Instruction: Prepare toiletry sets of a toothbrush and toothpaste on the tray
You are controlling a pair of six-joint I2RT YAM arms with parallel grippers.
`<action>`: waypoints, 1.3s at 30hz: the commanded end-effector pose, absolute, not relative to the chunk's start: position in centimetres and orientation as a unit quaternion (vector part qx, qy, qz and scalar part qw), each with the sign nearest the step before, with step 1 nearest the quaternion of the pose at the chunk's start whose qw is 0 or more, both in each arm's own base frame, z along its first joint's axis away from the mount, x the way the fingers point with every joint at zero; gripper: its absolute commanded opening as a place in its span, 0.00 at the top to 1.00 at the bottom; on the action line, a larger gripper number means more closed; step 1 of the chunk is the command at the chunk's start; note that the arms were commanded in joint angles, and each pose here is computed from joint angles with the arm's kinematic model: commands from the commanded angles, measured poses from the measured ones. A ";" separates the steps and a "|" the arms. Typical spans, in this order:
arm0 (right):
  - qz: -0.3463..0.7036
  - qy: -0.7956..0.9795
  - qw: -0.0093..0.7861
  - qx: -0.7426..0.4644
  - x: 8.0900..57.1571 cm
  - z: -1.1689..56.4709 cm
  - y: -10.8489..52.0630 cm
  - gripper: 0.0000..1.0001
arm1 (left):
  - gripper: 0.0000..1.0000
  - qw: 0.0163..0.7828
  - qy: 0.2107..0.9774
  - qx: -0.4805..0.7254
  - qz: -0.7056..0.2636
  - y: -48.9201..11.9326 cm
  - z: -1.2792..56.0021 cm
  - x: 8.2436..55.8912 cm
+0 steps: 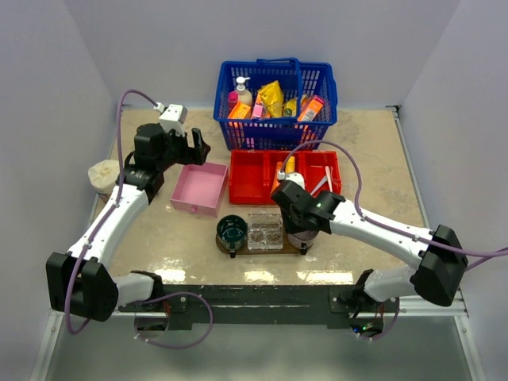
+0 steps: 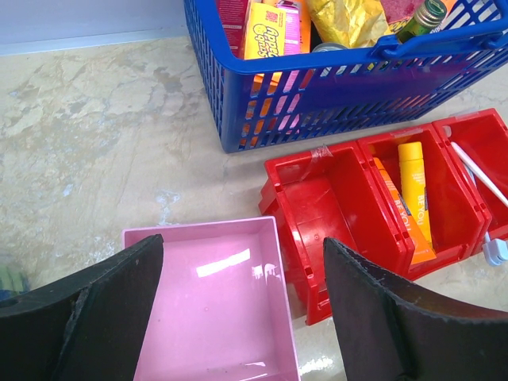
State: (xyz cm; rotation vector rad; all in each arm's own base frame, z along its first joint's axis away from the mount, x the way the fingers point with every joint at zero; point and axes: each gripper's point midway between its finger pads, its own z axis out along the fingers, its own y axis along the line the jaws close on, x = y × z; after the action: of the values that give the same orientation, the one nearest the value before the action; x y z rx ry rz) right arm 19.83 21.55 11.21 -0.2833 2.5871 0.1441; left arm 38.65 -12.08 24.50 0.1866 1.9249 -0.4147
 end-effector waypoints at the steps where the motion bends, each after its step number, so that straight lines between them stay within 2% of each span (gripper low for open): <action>1: 0.066 0.952 0.282 -0.095 20.3 11.8 22.2 0.85 | 0.14 0.564 0.803 0.082 -0.172 -12.1 25.1 38.9; 6: 0.071 0.951 0.284 -0.098 20.2 12.0 22.3 0.94 | 0.14 0.564 0.803 0.083 -0.172 -12.1 25.1 38.9; 11: 0.077 0.951 0.284 -0.097 20.1 12.2 22.5 0.95 | 0.14 0.564 0.804 0.083 -0.172 -12.1 25.0 38.9; 14: 0.079 0.950 0.284 -0.100 20.0 12.3 22.5 1.00 | 0.14 0.563 0.804 0.083 -0.172 -12.1 25.0 38.9; 39: 0.054 0.939 0.318 -0.115 20.9 13.8 23.2 1.00 | 0.14 0.561 0.805 0.084 -0.172 -12.1 24.8 39.0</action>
State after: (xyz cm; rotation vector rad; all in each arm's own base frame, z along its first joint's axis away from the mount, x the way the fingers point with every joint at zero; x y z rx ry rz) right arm 19.50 21.98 11.44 -0.3556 2.5505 0.1190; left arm 38.64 -12.07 24.48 0.1864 1.9253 -0.4143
